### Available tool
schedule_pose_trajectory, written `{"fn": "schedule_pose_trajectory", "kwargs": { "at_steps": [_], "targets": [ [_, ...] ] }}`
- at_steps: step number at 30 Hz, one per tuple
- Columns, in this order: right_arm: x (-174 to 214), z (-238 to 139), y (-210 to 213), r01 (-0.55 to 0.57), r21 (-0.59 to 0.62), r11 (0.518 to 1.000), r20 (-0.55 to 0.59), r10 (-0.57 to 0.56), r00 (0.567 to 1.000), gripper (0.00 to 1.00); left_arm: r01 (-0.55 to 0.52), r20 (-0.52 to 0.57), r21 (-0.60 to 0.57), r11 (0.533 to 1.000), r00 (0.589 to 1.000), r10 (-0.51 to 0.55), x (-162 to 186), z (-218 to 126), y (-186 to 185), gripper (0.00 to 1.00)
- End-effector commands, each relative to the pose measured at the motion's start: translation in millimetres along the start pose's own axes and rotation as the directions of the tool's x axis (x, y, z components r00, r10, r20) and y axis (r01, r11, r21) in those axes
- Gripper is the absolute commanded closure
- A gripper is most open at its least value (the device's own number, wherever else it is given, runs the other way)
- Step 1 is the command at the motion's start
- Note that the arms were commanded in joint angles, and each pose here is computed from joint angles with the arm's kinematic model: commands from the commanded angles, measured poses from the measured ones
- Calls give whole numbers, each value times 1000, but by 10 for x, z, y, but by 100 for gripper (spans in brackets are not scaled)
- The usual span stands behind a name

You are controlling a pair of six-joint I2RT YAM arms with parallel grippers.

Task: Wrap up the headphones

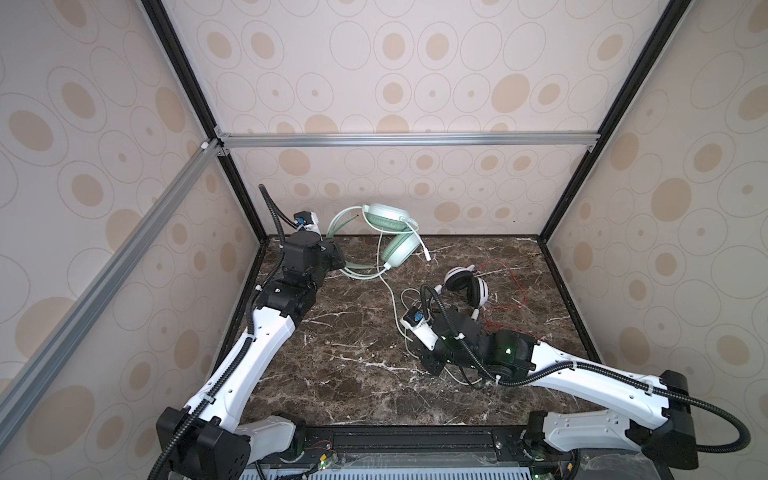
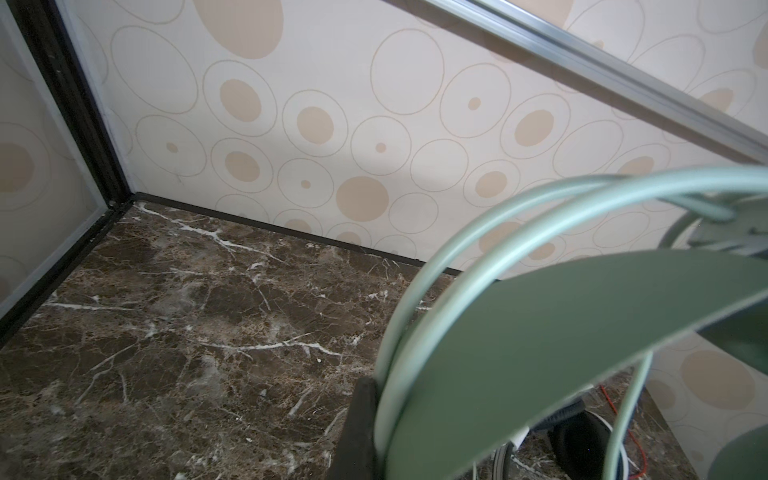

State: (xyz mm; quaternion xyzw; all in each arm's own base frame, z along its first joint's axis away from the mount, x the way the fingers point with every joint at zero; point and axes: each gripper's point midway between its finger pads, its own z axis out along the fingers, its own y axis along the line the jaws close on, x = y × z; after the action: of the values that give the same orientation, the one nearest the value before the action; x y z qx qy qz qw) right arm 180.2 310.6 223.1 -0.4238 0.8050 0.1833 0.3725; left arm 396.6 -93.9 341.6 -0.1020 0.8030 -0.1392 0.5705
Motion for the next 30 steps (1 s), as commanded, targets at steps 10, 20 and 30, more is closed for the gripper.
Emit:
{"fn": "schedule_pose_trajectory", "kwargs": {
  "at_steps": [10,20,30],
  "targets": [
    [-378,-241,45,186,17,982,-25,-185,982,100,-112,55,-84,990,992,117,-92,34,154,100],
    [-718,-377,55,302,19,953,-34,-301,953,100,-254,9,-156,954,966,259,43,37,291,100],
    [-938,-426,27,358,34,933,-55,-356,933,100,-404,-45,-184,896,914,403,195,-60,297,100]
  ]
}}
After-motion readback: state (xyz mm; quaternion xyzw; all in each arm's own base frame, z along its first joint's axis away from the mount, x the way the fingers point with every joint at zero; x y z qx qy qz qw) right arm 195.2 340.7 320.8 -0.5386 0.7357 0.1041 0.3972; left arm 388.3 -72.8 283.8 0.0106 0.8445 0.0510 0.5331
